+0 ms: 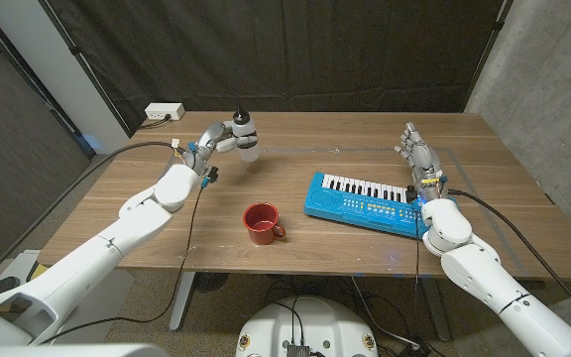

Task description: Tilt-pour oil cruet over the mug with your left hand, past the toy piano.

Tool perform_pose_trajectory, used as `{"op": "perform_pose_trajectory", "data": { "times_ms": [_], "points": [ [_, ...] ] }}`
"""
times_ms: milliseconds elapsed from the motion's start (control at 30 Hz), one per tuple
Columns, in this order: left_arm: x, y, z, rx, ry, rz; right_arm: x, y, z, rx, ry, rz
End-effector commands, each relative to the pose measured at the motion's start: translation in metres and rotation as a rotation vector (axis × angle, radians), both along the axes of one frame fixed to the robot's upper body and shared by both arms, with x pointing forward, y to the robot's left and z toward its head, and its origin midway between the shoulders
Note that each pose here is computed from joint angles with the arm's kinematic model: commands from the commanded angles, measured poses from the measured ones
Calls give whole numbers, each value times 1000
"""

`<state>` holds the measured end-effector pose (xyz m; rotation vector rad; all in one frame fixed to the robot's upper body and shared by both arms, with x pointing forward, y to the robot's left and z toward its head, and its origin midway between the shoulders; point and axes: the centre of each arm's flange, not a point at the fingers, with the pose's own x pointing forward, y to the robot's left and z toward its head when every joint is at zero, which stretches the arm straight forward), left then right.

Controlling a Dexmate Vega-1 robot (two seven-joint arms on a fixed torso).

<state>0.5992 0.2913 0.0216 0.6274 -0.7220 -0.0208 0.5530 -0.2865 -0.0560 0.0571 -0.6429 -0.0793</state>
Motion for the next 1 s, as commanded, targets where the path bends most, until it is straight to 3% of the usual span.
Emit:
{"op": "perform_pose_trajectory", "data": {
  "times_ms": [33, 267, 700, 1000],
  "points": [
    [-19, 27, -11, 32, -40, 31, -9, 25, -4, -2, -13, -5],
    [-24, 32, -10, 101, -98, 55, -12, 32, -6, 3, -19, -11],
    [-40, 37, -2, 191, -205, 112, -29, 24, 3, -33, -65, -9],
    [-66, 40, 5, 287, -296, 168, -33, 28, 4, -40, -73, -3]
  ]
}}
